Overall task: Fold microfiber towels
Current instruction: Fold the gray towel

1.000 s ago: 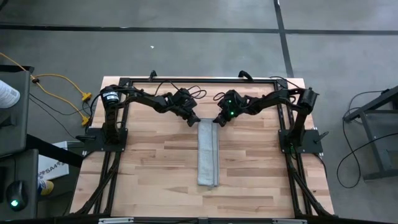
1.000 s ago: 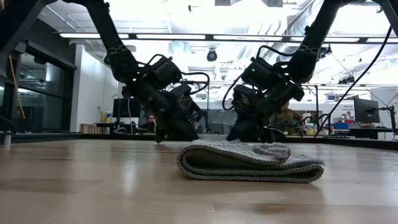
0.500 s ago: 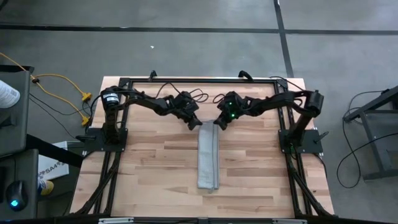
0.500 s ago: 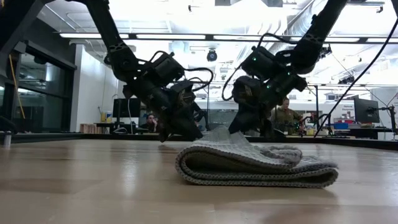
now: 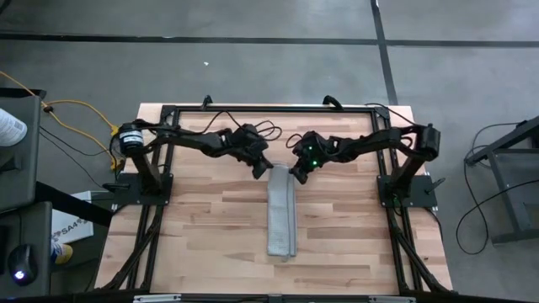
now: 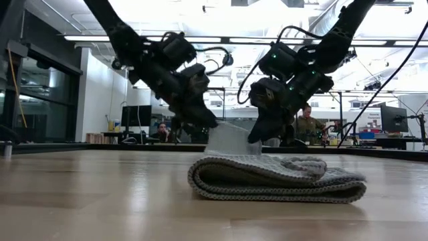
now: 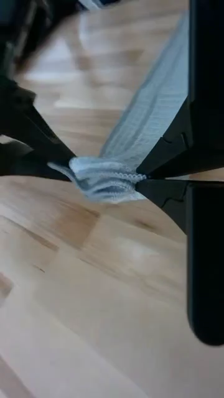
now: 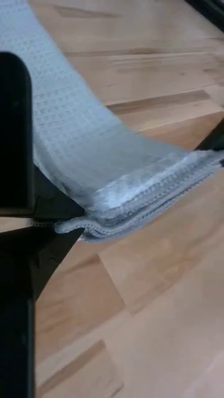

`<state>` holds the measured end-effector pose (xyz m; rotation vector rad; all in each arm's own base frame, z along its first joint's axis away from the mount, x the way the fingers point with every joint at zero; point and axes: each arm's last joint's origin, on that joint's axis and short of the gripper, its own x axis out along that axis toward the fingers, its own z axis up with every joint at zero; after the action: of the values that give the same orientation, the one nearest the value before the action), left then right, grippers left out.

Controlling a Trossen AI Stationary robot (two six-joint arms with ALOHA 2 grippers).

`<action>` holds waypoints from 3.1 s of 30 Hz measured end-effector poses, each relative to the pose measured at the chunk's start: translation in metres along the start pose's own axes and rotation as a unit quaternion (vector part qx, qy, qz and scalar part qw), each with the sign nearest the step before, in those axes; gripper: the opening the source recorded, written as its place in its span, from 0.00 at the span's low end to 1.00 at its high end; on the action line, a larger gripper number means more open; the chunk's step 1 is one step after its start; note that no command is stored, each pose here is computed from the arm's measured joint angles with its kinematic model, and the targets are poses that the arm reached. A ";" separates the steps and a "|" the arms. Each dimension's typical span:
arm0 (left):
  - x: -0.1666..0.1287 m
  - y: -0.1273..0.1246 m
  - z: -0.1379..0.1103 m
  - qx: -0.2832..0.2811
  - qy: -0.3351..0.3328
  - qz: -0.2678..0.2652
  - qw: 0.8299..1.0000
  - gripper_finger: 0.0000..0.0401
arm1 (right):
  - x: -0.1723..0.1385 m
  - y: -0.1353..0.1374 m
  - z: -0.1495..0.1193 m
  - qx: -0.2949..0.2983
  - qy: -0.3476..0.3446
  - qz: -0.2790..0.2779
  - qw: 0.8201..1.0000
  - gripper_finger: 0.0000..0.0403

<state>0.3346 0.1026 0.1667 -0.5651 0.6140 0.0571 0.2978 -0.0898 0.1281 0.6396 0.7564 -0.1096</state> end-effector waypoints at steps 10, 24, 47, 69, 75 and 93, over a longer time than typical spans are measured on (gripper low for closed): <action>0.002 -0.028 -0.016 0.036 0.033 0.063 0.997 0.00 | 0.010 0.027 -0.013 -0.038 0.005 -0.022 0.999 0.01; 0.009 -0.074 -0.034 0.075 0.028 0.071 0.994 0.00 | -0.015 0.087 -0.032 -0.101 -0.025 -0.085 0.991 0.01; 0.002 -0.143 -0.064 0.097 0.001 0.056 0.994 0.00 | -0.016 0.146 -0.081 -0.113 -0.020 -0.066 0.991 0.01; 0.004 -0.199 -0.122 0.244 -0.018 0.079 0.966 0.00 | 0.009 0.186 -0.135 -0.222 -0.022 0.004 0.975 0.01; 0.002 -0.210 -0.123 0.227 -0.047 0.052 0.971 0.00 | 0.006 0.194 -0.141 -0.216 -0.031 0.025 0.976 0.01; 0.031 -0.251 -0.142 0.239 -0.026 0.034 0.970 0.00 | -0.001 0.212 -0.154 -0.199 -0.056 0.063 0.976 0.01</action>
<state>0.3391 -0.1875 0.1760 -0.0748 0.5716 -0.0119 0.2709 0.1703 0.1503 0.2949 0.6038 0.1198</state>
